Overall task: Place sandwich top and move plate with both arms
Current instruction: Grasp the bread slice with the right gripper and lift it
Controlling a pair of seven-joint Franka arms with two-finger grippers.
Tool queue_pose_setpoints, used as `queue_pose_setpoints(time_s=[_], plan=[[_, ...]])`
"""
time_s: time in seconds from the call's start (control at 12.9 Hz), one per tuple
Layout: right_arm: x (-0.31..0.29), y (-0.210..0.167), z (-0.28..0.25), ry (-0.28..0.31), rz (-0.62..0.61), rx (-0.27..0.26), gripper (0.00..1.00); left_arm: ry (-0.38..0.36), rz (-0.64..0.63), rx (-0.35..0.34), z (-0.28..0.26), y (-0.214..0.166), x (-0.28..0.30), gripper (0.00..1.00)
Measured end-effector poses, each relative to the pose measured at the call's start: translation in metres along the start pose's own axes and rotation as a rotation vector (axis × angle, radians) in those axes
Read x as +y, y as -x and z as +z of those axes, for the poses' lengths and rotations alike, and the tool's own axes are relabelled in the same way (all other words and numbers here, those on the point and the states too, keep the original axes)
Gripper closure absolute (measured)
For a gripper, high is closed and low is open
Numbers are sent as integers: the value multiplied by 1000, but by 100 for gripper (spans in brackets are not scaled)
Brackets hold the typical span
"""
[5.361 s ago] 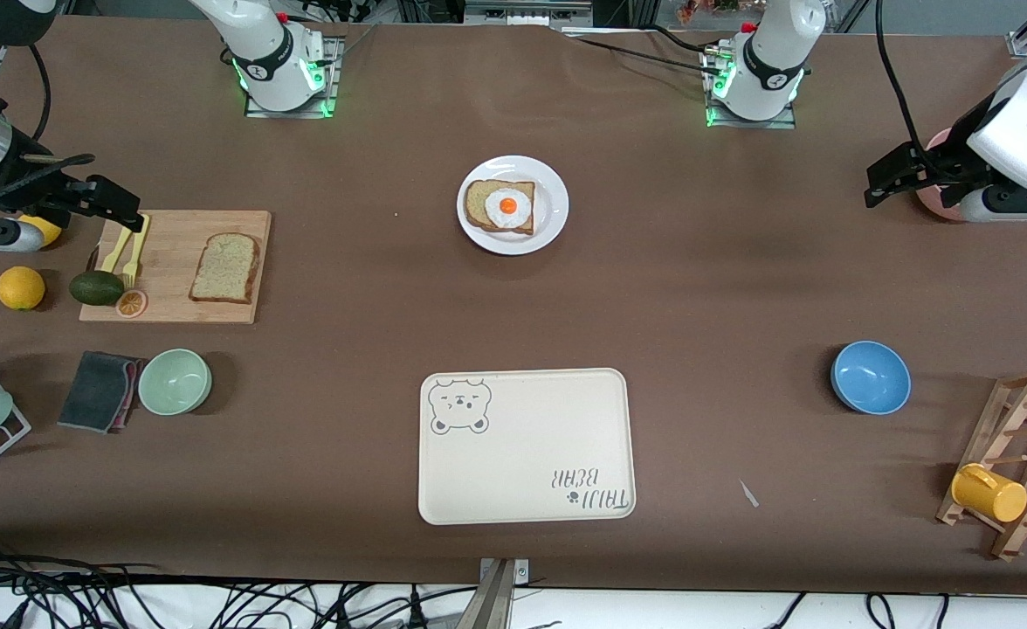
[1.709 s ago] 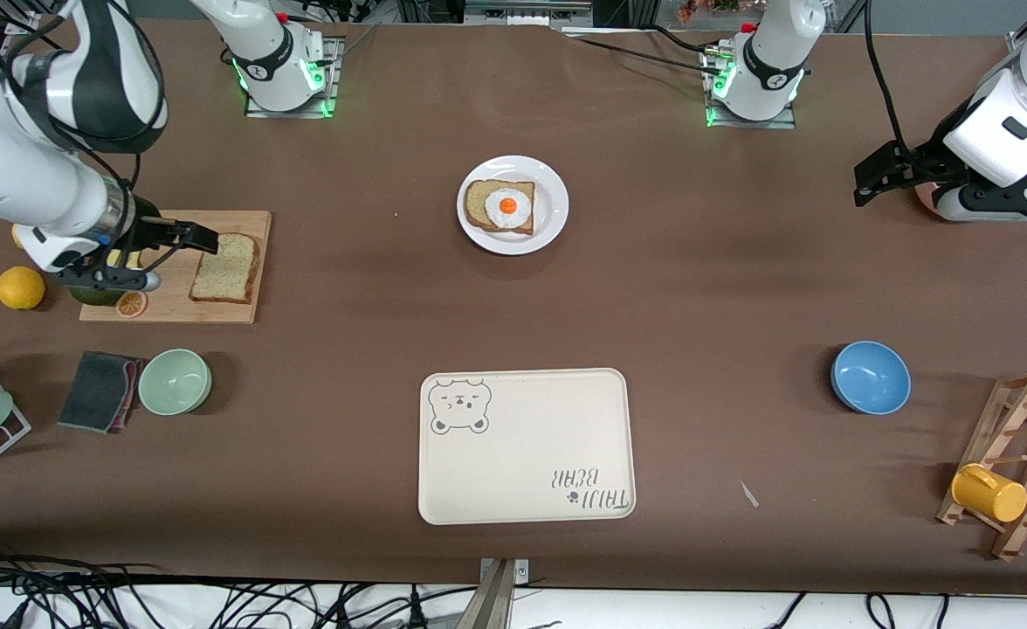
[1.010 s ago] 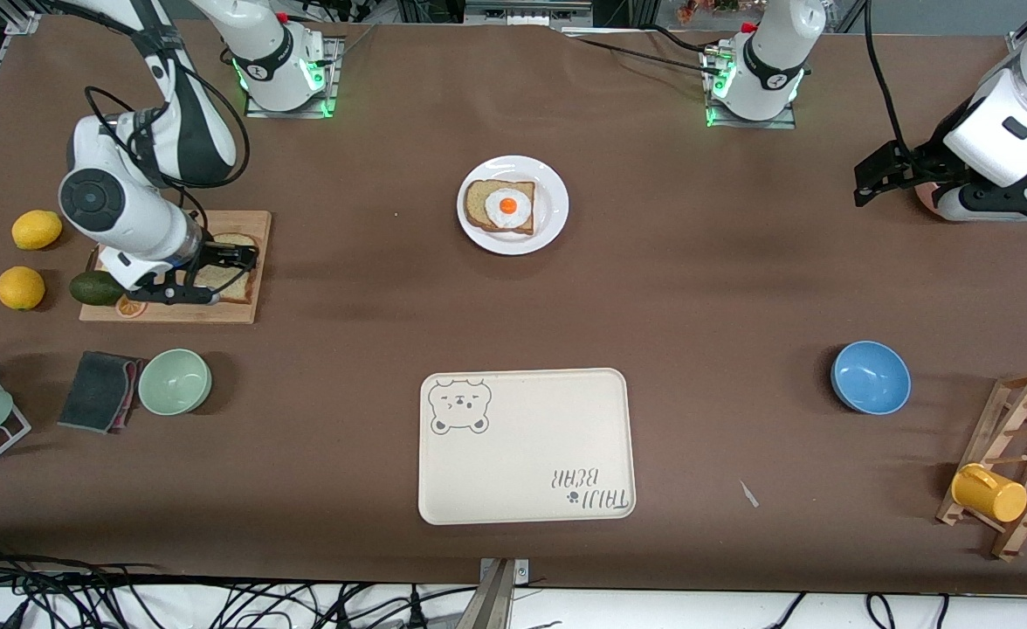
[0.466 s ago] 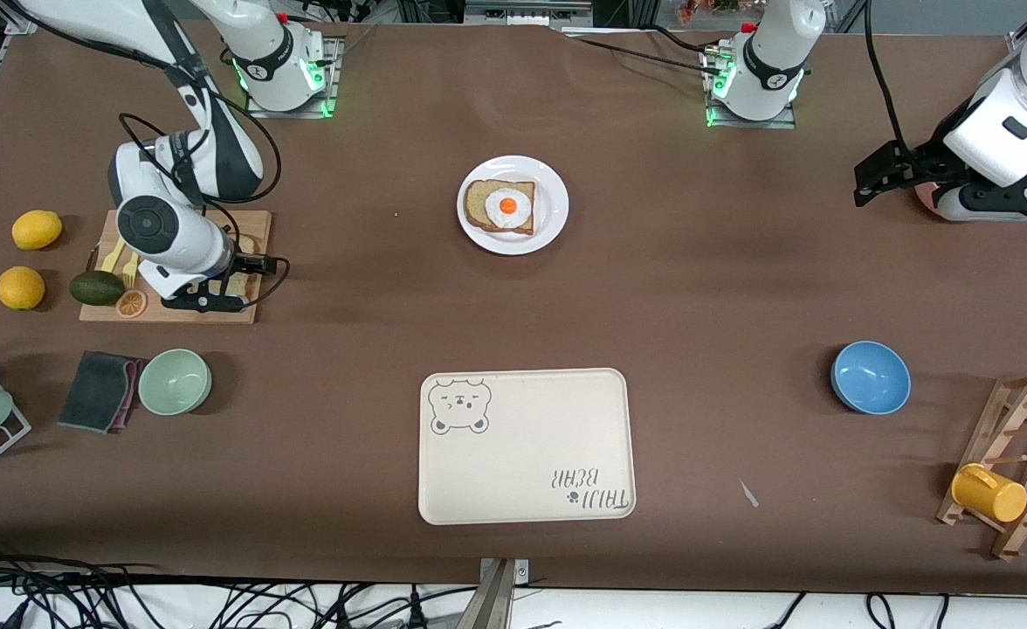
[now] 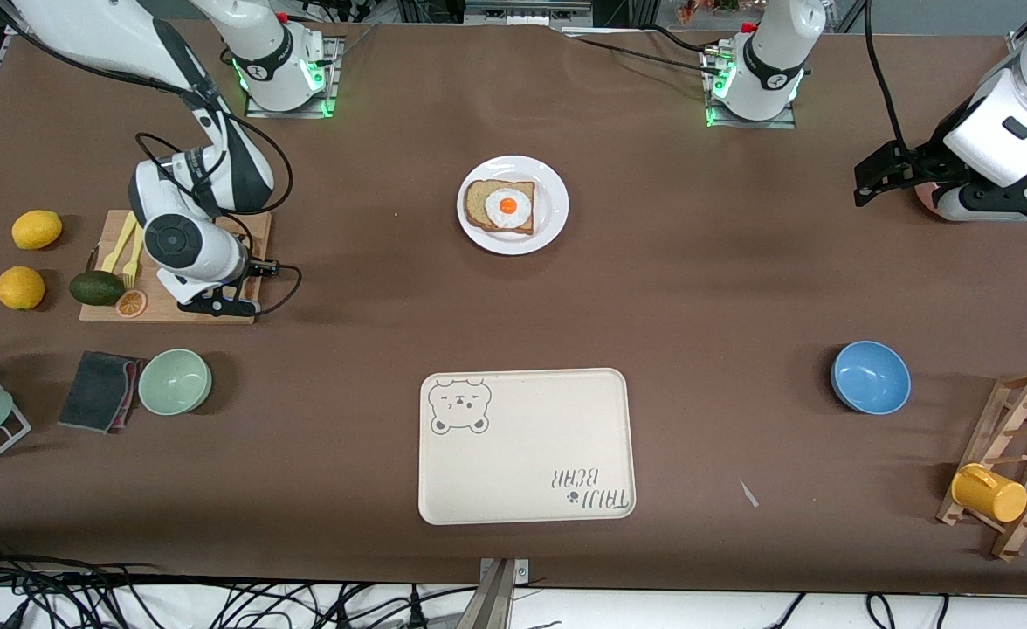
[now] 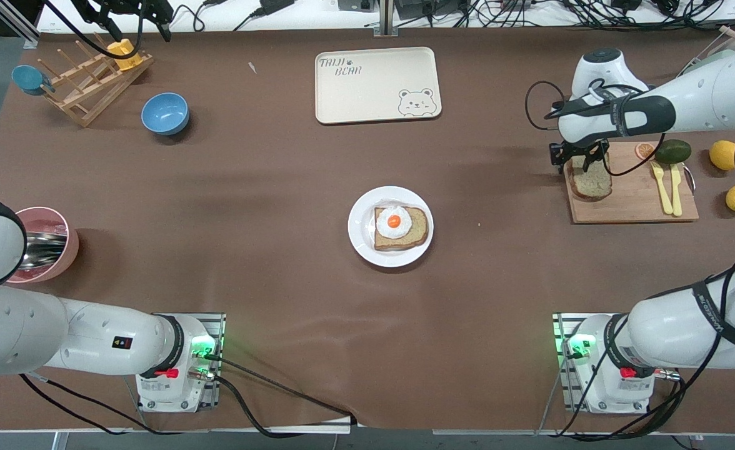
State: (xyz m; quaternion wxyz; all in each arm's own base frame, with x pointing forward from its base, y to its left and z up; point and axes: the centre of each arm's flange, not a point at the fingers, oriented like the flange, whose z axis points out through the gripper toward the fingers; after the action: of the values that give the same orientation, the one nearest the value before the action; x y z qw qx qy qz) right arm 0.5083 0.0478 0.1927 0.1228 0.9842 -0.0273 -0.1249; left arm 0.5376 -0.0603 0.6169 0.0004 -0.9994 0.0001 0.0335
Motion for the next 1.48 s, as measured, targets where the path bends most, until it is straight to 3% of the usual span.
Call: queue_pose_setpoints(time_s=[0.08, 0.16, 0.39, 0.54, 0.78, 0.93, 1.17, 1.48], plan=[[0, 0, 2, 13, 7, 3, 37, 0, 0, 0, 0, 0, 0, 0], [0, 0, 2, 19, 25, 2, 46, 0, 0, 0, 0, 0, 0, 0], [-5, 2, 2, 33, 65, 1, 52, 0, 1, 0, 0, 0, 1, 0], [-7, 3, 2, 43, 86, 2, 69, -1, 6, 0, 0, 0, 3, 0], [-12, 4, 1, 62, 107, 10, 76, -1, 8, 0, 0, 1, 6, 0], [-14, 5, 0, 66, 108, 9, 93, -1, 2, 0, 0, 1, 7, 0], [-36, 12, -6, 83, 120, 0, 95, -1, -9, 0, 0, 1, 7, 0], [-47, 8, -20, 81, 111, 26, 95, -1, -7, 1, 0, 1, 9, 0]])
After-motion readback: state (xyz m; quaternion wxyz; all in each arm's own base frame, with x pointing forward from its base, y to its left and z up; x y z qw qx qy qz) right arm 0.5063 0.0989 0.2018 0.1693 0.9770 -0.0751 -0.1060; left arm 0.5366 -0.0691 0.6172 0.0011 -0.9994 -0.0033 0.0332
